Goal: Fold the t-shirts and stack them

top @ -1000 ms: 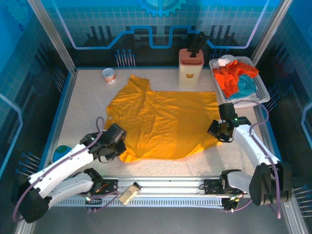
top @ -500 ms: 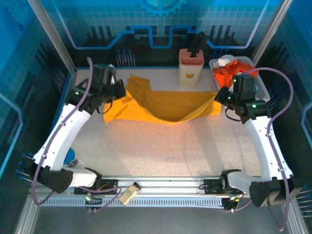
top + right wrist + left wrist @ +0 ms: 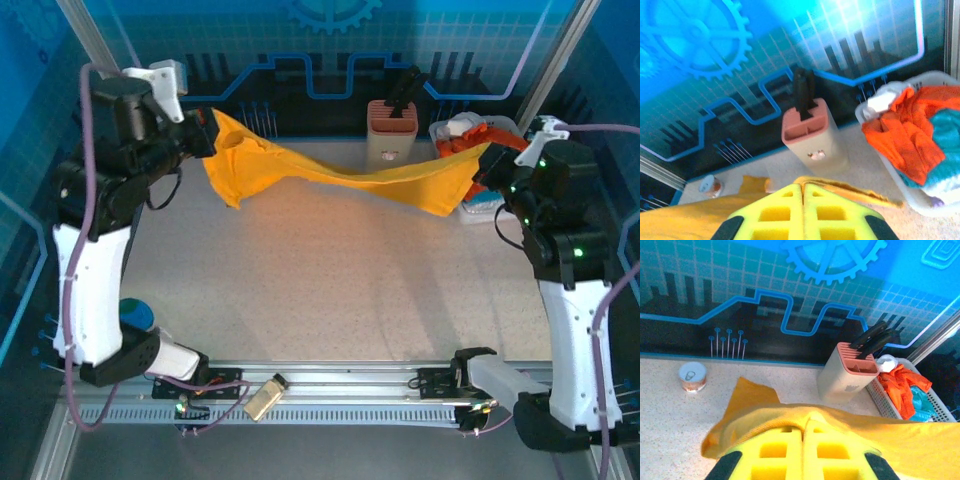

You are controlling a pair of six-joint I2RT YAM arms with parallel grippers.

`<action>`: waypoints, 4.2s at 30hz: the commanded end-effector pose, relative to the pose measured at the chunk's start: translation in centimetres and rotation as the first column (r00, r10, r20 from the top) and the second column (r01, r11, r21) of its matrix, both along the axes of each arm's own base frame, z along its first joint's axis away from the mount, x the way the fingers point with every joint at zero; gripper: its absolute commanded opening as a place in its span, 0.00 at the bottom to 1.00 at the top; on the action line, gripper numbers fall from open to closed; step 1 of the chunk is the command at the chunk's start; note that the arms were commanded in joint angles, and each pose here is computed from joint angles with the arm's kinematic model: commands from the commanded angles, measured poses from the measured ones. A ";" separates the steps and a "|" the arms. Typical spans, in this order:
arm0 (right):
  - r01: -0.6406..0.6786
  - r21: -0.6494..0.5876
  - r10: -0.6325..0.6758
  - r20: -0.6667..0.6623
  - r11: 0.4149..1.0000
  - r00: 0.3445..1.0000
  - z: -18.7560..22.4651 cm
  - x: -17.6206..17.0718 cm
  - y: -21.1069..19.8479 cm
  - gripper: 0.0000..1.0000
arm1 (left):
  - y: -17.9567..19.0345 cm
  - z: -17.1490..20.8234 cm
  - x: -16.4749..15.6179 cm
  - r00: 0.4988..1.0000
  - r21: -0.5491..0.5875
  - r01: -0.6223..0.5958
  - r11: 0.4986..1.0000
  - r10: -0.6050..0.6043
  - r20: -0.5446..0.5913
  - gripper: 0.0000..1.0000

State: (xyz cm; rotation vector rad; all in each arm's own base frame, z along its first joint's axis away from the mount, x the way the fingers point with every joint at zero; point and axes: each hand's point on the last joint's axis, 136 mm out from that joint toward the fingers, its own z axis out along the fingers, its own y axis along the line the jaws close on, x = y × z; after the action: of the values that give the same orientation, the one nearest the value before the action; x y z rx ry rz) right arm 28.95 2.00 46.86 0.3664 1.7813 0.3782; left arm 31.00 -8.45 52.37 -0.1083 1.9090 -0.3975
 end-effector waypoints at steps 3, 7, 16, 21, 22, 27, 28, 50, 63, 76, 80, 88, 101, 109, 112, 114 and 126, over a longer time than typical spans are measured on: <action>-0.059 -0.006 0.059 0.186 0.998 0.981 5.6 -4.0 0.6 0.00 | 0.9 6.0 -7.0 0.964 0.005 0.085 0.996 -0.083 0.253 0.00; -0.066 -0.016 0.068 0.285 0.998 0.956 7.9 -6.9 0.5 0.00 | 0.9 9.2 -11.4 0.911 -0.006 0.159 0.987 -0.145 0.386 0.00; -0.093 0.001 0.084 0.405 0.996 0.910 11.2 -11.9 0.6 0.00 | 1.1 13.5 -14.7 0.824 -0.048 0.212 0.976 -0.151 0.547 0.00; -0.020 0.036 0.011 0.225 0.999 0.974 6.8 -8.8 -0.4 0.00 | 0.3 10.0 -8.7 0.892 -0.020 0.149 0.989 -0.126 0.435 0.00; -0.004 0.040 -0.002 0.150 0.999 0.989 4.8 -7.4 -0.5 0.00 | 0.1 8.6 -7.1 0.911 -0.014 0.133 0.991 -0.116 0.396 0.00; 0.015 0.006 -0.014 -0.132 1.000 0.991 -6.0 -0.8 -0.4 0.00 | 0.1 -0.7 1.6 0.982 0.056 0.013 0.998 -0.023 0.186 0.00; 0.009 0.008 -0.008 -0.183 1.000 0.983 -8.5 0.4 -0.1 0.00 | -0.1 -3.3 3.4 0.991 0.052 0.011 0.999 -0.018 0.132 0.00; 0.082 -0.076 -0.108 -0.445 0.994 0.889 -30.1 17.1 -2.6 0.00 | -1.9 -31.5 22.0 0.936 0.159 0.026 0.987 0.032 -0.350 0.00; 0.152 -0.040 -0.152 -0.497 0.987 0.854 -31.3 15.3 -5.9 0.00 | -1.0 -29.6 19.1 0.930 0.127 -0.030 0.991 0.074 -0.360 0.00; 0.186 -0.033 -0.162 -0.649 0.982 0.743 -35.0 10.7 -6.8 0.00 | -1.5 -33.1 10.3 0.882 0.059 -0.091 0.994 0.108 -0.459 0.00; 0.206 -0.038 -0.173 -0.699 0.978 0.694 -36.3 8.9 -7.2 0.00 | -1.3 -34.3 7.5 0.861 0.024 -0.125 0.992 0.120 -0.494 0.00; 0.230 -0.069 -0.198 -0.772 0.971 0.604 -38.3 5.3 -7.5 0.00 | -1.0 -36.6 2.8 0.819 0.021 -0.155 0.988 0.141 -0.556 0.00; 0.236 -0.060 -0.175 -0.843 0.970 0.509 -42.3 1.6 -6.9 0.00 | -0.4 -41.1 -2.3 0.730 0.018 -0.232 0.973 0.186 -0.657 0.00; 0.256 -0.080 -0.200 -0.852 0.963 0.484 -42.7 0.8 -7.5 0.06 | 0.0 -41.9 -4.3 0.710 0.003 -0.263 0.965 0.195 -0.676 0.00; 0.284 -0.083 -0.211 -0.864 0.955 0.457 -43.2 0.3 -8.0 0.27 | -0.2 -42.6 -4.5 0.696 0.000 -0.263 0.965 0.189 -0.693 0.00; 0.303 -0.072 -0.211 -0.866 0.950 0.454 -43.3 0.0 -8.3 0.45 | -0.4 -42.9 -4.7 0.685 -0.008 -0.259 0.966 0.179 -0.706 0.00; 0.142 0.073 -0.029 -0.794 0.987 0.607 -40.1 3.1 -4.1 0.66 | -1.4 -44.3 -6.0 0.653 -0.015 -0.247 0.969 0.155 -0.741 0.02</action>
State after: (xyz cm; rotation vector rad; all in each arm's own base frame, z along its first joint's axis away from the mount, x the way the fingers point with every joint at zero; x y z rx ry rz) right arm 30.82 -3.87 5.42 0.9074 2.6265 0.1808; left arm 26.11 -9.71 9.10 -0.6241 2.5986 -0.3299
